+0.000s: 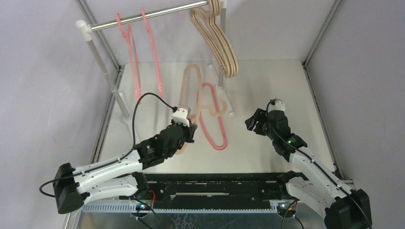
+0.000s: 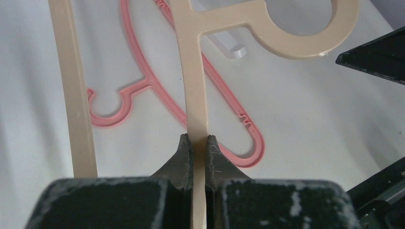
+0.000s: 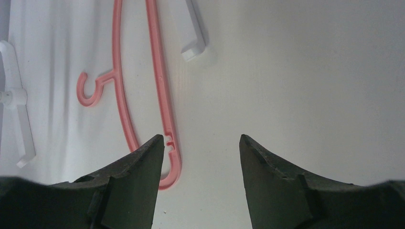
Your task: Organize the hangers
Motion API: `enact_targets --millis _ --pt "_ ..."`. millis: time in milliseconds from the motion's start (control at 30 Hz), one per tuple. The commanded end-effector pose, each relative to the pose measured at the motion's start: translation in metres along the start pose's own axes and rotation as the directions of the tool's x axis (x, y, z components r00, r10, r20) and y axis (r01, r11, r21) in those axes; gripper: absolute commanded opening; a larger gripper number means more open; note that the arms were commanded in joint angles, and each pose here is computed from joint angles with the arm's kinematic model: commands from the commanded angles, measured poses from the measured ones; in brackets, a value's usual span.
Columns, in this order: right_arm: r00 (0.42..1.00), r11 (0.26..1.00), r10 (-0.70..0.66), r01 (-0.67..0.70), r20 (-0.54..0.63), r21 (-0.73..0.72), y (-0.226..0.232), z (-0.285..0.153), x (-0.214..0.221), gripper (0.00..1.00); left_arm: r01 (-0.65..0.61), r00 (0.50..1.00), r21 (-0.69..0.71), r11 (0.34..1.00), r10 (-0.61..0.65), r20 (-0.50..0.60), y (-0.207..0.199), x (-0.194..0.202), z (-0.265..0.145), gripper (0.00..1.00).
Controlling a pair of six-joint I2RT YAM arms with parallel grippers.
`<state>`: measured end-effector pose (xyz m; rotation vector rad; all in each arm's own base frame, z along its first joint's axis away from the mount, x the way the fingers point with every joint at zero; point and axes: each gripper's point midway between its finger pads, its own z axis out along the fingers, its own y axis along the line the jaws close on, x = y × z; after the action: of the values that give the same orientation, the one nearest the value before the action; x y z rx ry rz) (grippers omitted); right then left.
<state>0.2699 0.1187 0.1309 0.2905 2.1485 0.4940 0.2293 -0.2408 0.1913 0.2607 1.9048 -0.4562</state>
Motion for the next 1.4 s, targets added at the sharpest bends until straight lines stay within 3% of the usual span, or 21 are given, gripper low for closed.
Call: enact_targets --millis 0,167,433,967,1367 --pt "0.999 1.000 0.001 0.000 0.037 -0.027 0.004 0.001 -0.009 0.67 0.098 0.991 0.031 0.995 -0.101 0.092 -0.004 -0.024 -0.006 0.00" --pt "0.999 0.999 0.006 -0.005 0.033 -0.036 0.006 0.002 -0.008 0.67 0.210 0.956 0.084 0.974 -0.223 0.192 -0.003 -0.047 -0.015 0.00" --pt "0.999 0.999 0.009 -0.007 0.037 -0.042 0.007 0.001 -0.009 0.66 0.270 0.898 0.189 0.944 -0.317 0.304 -0.026 -0.102 -0.014 0.00" --pt "0.999 0.999 0.013 -0.011 0.051 -0.048 0.004 -0.007 -0.018 0.67 0.341 0.787 0.321 0.883 -0.455 0.416 -0.060 -0.195 -0.024 0.00" --pt "0.997 0.996 0.026 -0.019 0.074 -0.084 0.006 -0.017 -0.026 0.67 0.398 0.731 0.311 0.863 -0.503 0.462 -0.074 -0.243 -0.010 0.00"
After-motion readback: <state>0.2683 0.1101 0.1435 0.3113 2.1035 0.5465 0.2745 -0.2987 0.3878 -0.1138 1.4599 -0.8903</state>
